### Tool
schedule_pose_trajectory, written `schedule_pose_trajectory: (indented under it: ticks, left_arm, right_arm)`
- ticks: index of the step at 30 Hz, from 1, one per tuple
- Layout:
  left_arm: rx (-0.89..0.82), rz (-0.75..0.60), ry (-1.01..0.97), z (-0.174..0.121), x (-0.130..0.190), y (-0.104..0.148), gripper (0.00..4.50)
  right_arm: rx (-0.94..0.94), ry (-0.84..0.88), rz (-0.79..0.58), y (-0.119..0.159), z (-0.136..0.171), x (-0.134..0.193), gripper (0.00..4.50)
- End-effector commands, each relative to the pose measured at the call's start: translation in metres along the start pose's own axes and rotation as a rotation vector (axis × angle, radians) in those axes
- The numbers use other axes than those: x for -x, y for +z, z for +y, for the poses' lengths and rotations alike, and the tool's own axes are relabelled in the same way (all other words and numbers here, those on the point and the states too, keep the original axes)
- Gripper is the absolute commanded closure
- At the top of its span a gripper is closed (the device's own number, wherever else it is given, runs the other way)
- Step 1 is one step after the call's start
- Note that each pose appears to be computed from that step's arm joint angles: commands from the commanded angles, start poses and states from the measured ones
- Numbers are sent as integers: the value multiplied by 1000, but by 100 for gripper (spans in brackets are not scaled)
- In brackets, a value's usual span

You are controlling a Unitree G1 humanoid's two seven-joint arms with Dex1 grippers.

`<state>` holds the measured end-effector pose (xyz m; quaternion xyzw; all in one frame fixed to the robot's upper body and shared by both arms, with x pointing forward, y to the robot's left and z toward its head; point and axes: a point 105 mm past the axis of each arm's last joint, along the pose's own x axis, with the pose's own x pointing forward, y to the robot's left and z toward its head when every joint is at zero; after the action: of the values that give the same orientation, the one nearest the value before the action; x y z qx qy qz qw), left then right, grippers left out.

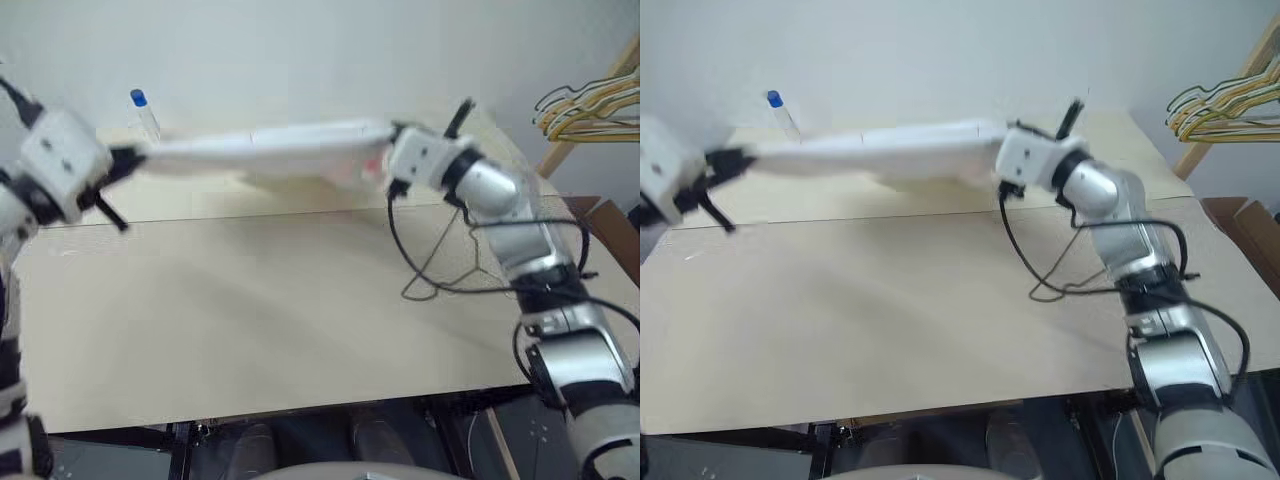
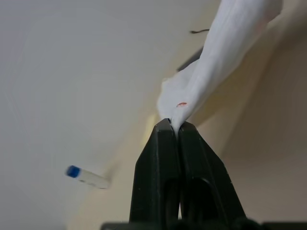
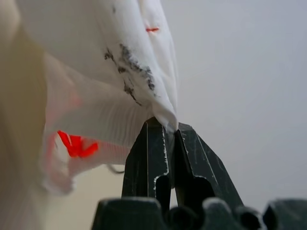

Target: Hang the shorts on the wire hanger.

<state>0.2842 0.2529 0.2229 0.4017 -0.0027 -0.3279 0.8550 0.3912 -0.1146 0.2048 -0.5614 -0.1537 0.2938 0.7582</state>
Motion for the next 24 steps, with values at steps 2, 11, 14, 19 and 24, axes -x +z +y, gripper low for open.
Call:
schedule_pose_trajectory:
  ticks: [2,11,14,19,24]
  left_arm:
    - [-55,70,-263,-50,19,-1,447]
    - [-91,342,-607,-122,53,-42,447]
    - [-85,365,-671,-131,60,-44,447]
    - [-74,351,-697,-136,61,-39,447]
    - [-80,328,-740,-142,62,-36,428]
  right_arm:
    - [88,284,-70,13,52,15,450]
    - [68,757,-131,27,109,69,450]
    - [55,822,-145,30,118,78,450]
    - [50,805,-145,34,122,77,450]
    - [65,868,-218,46,129,88,378]
